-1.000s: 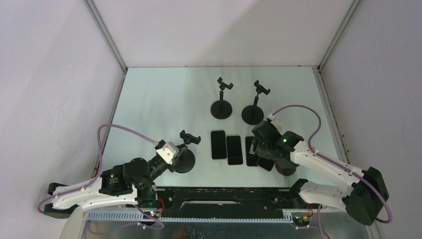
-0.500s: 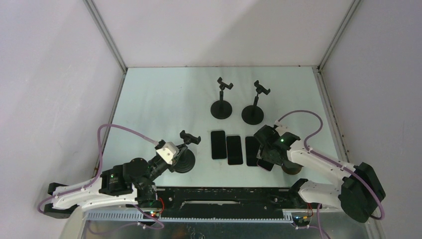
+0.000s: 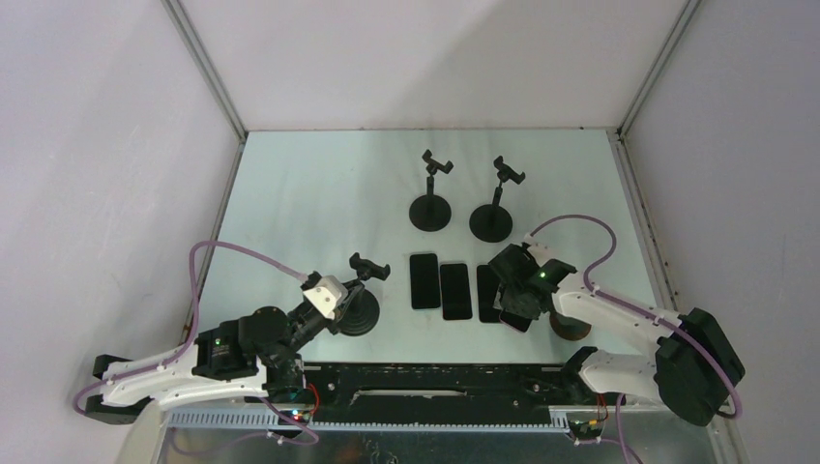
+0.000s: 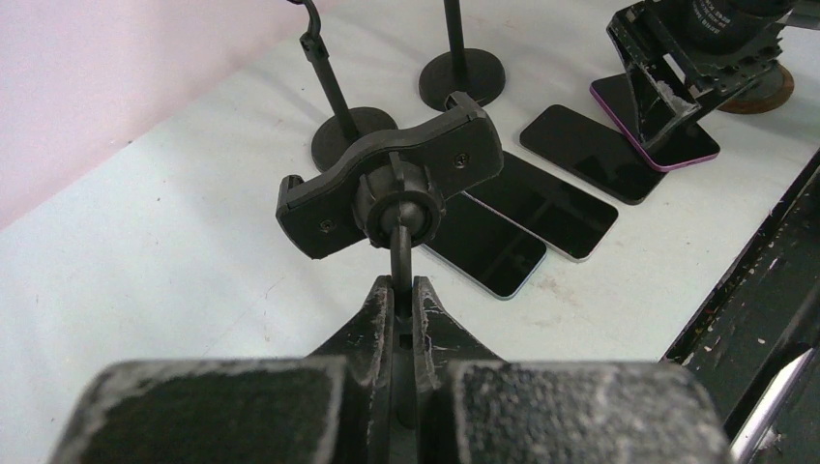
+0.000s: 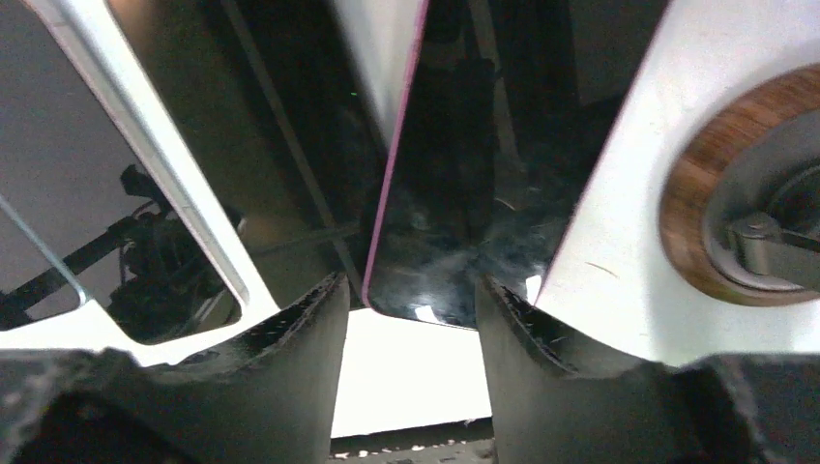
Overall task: Remove the phone from the phone stand
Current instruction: Adjust the phone stand at the center of the board, then adjust the phone at the center of the board.
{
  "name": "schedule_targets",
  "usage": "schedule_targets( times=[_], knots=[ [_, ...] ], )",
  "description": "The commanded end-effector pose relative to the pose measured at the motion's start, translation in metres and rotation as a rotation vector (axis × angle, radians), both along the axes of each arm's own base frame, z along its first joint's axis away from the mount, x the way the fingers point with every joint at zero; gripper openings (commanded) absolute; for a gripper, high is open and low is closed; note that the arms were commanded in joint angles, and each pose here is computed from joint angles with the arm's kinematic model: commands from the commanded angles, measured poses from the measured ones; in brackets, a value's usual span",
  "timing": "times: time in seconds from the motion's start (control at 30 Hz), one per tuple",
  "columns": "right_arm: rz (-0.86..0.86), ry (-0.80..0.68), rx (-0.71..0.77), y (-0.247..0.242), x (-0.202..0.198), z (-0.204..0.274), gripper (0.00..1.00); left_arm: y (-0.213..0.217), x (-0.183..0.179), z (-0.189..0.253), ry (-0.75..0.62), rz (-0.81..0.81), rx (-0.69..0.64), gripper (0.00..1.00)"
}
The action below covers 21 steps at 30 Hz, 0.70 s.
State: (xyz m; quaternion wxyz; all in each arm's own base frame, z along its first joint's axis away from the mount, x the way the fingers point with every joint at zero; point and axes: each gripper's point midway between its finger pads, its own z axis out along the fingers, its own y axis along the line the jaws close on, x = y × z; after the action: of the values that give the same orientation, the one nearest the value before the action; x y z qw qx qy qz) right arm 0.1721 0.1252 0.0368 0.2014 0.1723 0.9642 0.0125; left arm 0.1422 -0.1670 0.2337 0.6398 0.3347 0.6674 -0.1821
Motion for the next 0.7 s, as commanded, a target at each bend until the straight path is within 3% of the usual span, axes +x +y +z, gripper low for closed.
schedule_targets(
  times=[0.0,0.07,0.13,0.37,0.67],
  knots=[
    [0.084,-0.074,0.066,0.028,0.014,0.007,0.44,-0.003,0.001,0.022,-0.017,0.0,-0.094,0.0],
    [0.113,-0.098,0.082,0.037,0.018,0.012,0.34,-0.003,0.001,0.022,-0.018,-0.001,-0.095,0.0],
    [0.141,-0.117,0.114,0.047,0.022,0.016,0.32,-0.003,0.001,0.022,-0.018,0.0,-0.095,0.0],
    [0.159,-0.045,0.134,0.056,0.023,-0.004,0.33,-0.002,0.001,0.021,-0.016,0.002,-0.093,0.0],
    [0.092,0.067,-0.046,0.024,0.012,-0.031,0.31,-0.001,0.001,0.022,-0.018,0.002,-0.096,0.0]
  ],
)
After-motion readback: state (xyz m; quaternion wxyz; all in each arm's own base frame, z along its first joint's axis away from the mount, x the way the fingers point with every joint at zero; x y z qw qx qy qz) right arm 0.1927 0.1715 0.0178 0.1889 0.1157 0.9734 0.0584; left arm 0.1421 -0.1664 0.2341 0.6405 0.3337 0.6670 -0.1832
